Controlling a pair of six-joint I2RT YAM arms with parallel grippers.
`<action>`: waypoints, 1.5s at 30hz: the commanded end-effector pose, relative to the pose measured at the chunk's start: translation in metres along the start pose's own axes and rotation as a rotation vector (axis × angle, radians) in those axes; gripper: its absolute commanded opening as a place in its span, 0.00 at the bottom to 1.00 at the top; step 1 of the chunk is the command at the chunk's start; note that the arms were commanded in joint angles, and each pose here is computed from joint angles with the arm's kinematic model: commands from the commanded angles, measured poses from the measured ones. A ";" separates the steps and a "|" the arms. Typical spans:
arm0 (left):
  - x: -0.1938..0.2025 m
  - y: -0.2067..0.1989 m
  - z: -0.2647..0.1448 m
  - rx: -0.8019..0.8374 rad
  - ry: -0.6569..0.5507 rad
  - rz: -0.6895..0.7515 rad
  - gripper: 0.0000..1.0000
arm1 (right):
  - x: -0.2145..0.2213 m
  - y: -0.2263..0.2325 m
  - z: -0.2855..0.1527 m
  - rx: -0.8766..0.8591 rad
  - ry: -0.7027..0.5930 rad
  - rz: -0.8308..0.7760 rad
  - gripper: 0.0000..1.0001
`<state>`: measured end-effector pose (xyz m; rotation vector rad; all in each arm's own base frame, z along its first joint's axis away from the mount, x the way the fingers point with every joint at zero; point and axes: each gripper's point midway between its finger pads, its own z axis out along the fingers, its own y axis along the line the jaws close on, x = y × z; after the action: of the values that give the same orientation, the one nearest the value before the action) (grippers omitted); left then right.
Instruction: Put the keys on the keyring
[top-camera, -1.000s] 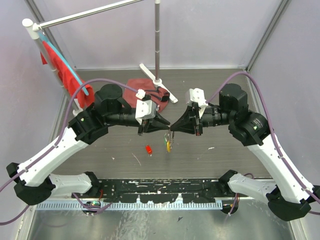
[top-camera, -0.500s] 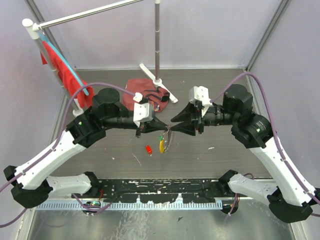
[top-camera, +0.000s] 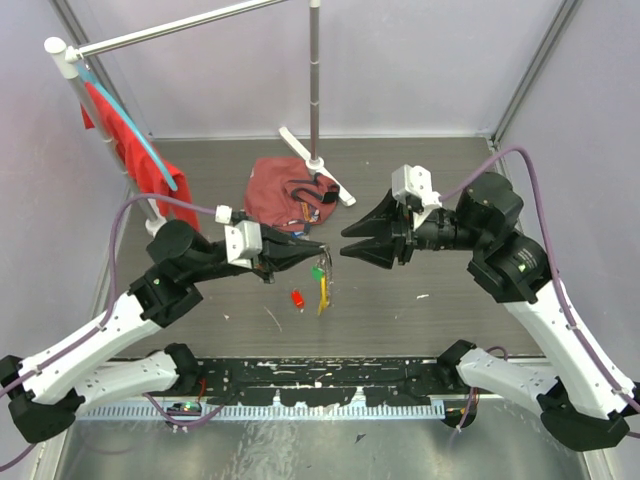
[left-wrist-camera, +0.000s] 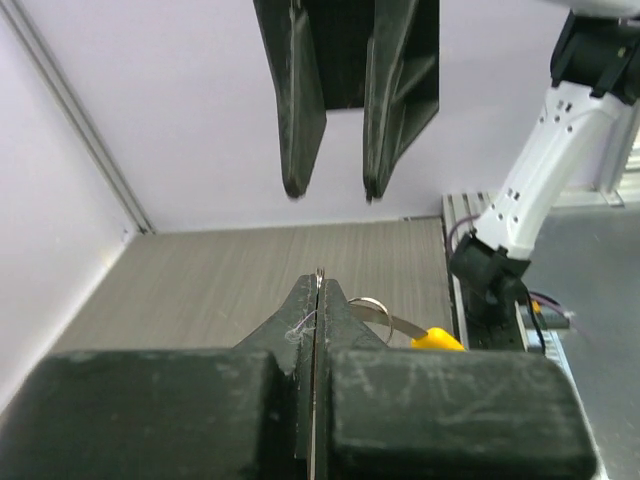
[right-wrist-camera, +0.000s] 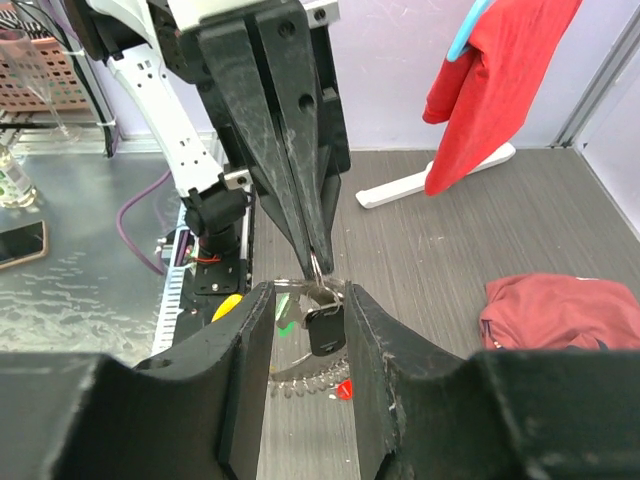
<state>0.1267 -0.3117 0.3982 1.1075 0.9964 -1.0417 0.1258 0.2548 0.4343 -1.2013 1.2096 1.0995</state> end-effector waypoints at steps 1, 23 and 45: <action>-0.053 0.012 -0.004 -0.081 -0.207 0.052 0.00 | -0.010 -0.002 0.005 -0.013 -0.042 -0.026 0.40; -0.066 0.017 0.002 -0.093 -0.316 0.010 0.00 | 0.000 0.011 0.012 -0.148 -0.033 -0.018 0.37; -0.060 0.004 0.010 0.001 -0.275 -0.002 0.00 | -0.007 -0.019 -0.030 0.233 0.005 -0.187 0.44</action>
<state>0.1326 -0.3159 0.4366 0.9107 0.8711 -1.1310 0.1114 0.2369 0.4466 -1.1941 1.0875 0.9973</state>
